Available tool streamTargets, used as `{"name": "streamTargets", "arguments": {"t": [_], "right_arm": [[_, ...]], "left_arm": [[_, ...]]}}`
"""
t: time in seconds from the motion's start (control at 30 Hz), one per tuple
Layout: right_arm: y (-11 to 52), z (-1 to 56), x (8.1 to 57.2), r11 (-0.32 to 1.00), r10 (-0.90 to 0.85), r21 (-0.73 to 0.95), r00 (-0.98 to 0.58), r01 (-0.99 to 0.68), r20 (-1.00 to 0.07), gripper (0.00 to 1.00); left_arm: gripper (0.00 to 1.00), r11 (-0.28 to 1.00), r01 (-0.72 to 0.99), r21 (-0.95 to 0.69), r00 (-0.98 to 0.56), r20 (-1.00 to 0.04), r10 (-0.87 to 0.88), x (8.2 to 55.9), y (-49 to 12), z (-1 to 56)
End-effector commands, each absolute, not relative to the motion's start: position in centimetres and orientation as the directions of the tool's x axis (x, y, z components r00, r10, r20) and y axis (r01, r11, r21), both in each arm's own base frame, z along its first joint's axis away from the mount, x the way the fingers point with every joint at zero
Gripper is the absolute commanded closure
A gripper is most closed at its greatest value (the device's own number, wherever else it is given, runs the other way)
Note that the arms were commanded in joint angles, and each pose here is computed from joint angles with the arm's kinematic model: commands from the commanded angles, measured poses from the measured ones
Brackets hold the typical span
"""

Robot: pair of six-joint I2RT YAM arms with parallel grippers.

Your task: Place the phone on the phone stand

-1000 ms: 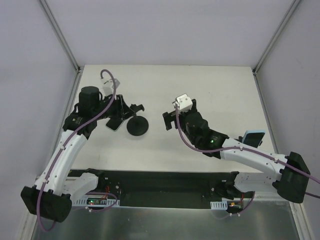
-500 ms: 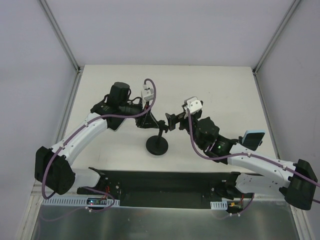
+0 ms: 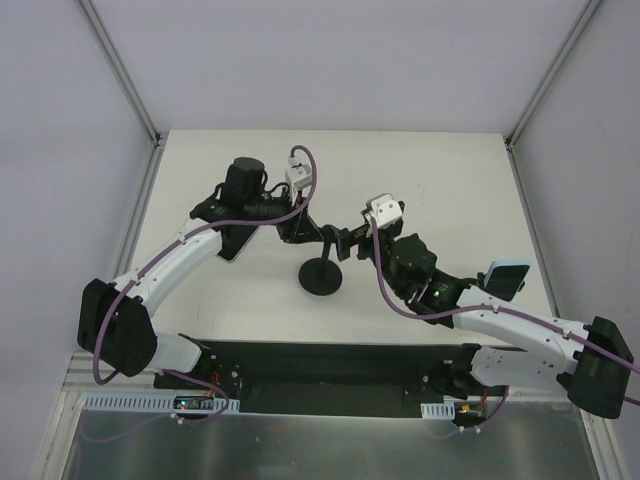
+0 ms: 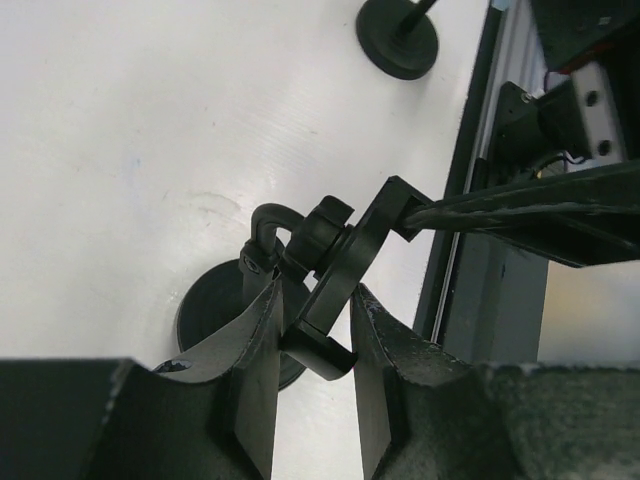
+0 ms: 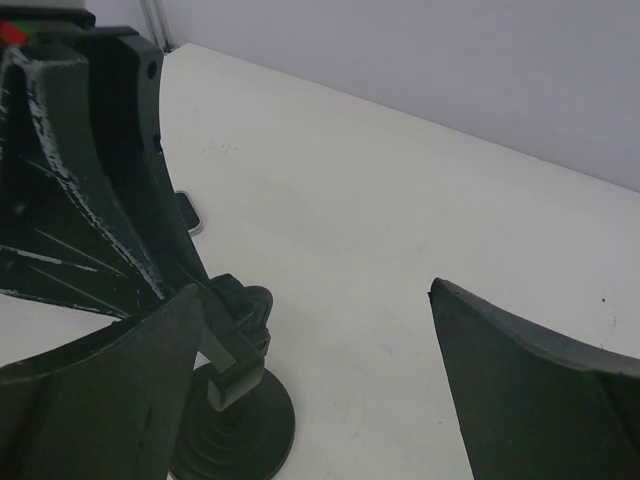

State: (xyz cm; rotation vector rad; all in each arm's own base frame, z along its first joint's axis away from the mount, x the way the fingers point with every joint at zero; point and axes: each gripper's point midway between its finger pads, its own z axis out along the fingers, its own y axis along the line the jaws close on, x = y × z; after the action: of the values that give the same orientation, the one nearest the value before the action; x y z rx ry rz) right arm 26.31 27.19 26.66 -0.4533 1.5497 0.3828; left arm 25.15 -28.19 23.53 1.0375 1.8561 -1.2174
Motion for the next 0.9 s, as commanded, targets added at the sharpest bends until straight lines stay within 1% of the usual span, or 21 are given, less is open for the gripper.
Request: {"name": "streamTargets", "arguments": {"t": [0.0,0.03,0.07,0.1,0.13,0.17,0.2,0.23,0.27,0.33,0.43,0.47,0.5,0.53,0.6,0.63,0.7,0.73,0.77,0.83,0.87], "right_arm": [[27.3,28.3,26.7,0.870,0.001,-0.016,0.034,-0.492,-0.999,0.03],[27.3,28.3,26.8,0.871,-0.001,-0.017,0.033,-0.491,-0.999,0.04],[27.3,28.4,26.7,0.870,0.002,-0.016,0.035,-0.492,-0.999,0.03],[27.2,28.3,26.8,0.872,0.000,-0.016,0.034,-0.490,-0.999,0.03],[27.2,28.3,26.7,0.871,-0.001,-0.018,0.035,-0.491,-0.999,0.03],[27.1,28.3,26.8,0.873,-0.001,-0.018,0.035,-0.487,-0.999,0.03],[27.0,28.3,26.8,0.875,0.000,-0.017,0.035,-0.484,-0.999,0.03],[27.0,28.4,26.7,0.874,0.000,-0.018,0.037,-0.485,-0.999,0.03],[26.8,28.4,26.7,0.876,0.003,-0.016,0.038,-0.481,-0.999,0.03],[26.7,28.5,26.7,0.876,0.007,-0.014,0.041,-0.481,-0.999,0.03],[26.6,28.6,26.6,0.876,0.012,-0.010,0.042,-0.483,-0.999,0.03],[26.6,28.6,26.6,0.876,0.015,-0.008,0.043,-0.483,-0.999,0.03],[26.6,28.7,26.6,0.874,0.019,-0.005,0.043,-0.485,-0.999,0.03],[26.7,28.6,26.5,0.873,0.016,-0.006,0.042,-0.487,-0.999,0.03],[26.6,28.8,26.5,0.873,0.021,-0.003,0.044,-0.488,-0.999,0.03],[26.6,28.7,26.5,0.873,0.021,-0.003,0.044,-0.488,-0.999,0.03],[26.4,28.8,26.3,0.873,0.024,-0.002,0.047,-0.488,-0.999,0.03],[26.3,28.8,26.3,0.874,0.025,-0.001,0.047,-0.485,-0.999,0.03],[26.1,29.0,26.3,0.874,0.029,0.000,0.051,-0.485,-0.998,0.03],[25.8,29.1,26.2,0.877,0.033,0.003,0.054,-0.480,-0.998,0.03],[25.7,29.1,26.2,0.878,0.033,0.002,0.055,-0.479,-0.998,0.03]], "left_arm": [[0.94,0.375,0.818,-0.436,-0.519,-0.841,0.153,26.7,-28.0,23.4],[0.89,0.387,0.798,-0.462,-0.549,-0.822,0.151,26.2,-27.7,22.2],[0.81,0.391,0.802,-0.452,-0.537,-0.832,0.141,26.0,-27.5,22.7],[0.65,0.404,0.794,-0.454,-0.542,-0.830,0.133,25.9,-27.2,22.6],[0.31,0.409,0.782,-0.470,-0.559,-0.820,0.126,25.5,-26.8,22.3],[0.13,0.383,0.802,-0.459,-0.534,-0.838,0.112,24.7,-26.5,23.6],[0.03,0.389,0.803,-0.451,-0.523,-0.846,0.101,24.4,-26.2,24.0],[0.01,0.395,0.799,-0.454,-0.525,-0.846,0.090,24.0,-25.9,24.2],[0.01,0.401,0.810,-0.428,-0.490,-0.869,0.063,23.6,-25.1,25.6],[0.01,0.398,0.815,-0.420,-0.471,-0.881,0.034,22.9,-24.2,27.0],[0.01,0.448,0.796,-0.407,-0.441,-0.897,-0.032,22.8,-22.0,29.3],[0.01,0.490,0.778,-0.394,-0.423,-0.905,-0.056,23.0,-21.1,30.0],[0.01,0.629,0.674,-0.387,-0.427,-0.899,-0.095,25.0,-19.1,29.4],[0.01,0.712,0.588,-0.385,-0.428,-0.894,-0.131,26.1,-17.6,29.4],[0.01,0.829,0.416,-0.374,-0.438,-0.881,-0.178,28.1,-14.6,28.4],[0.01,0.903,0.237,-0.358,-0.455,-0.862,-0.222,29.3,-11.6,27.5],[0.01,0.939,0.018,-0.344,-0.523,-0.803,-0.284,31.3,-8.0,24.8],[0.01,0.928,-0.062,-0.368,-0.527,-0.777,-0.343,32.2,-6.8,25.1],[0.01,0.917,-0.105,-0.385,-0.608,-0.704,-0.366,33.1,-6.7,22.5],[0.01,0.860,-0.210,-0.465,-0.613,-0.623,-0.486,35.2,-4.1,21.8],[0.01,0.821,-0.232,-0.521,-0.676,-0.521,-0.521,36.4,-4.4,19.5]]}}
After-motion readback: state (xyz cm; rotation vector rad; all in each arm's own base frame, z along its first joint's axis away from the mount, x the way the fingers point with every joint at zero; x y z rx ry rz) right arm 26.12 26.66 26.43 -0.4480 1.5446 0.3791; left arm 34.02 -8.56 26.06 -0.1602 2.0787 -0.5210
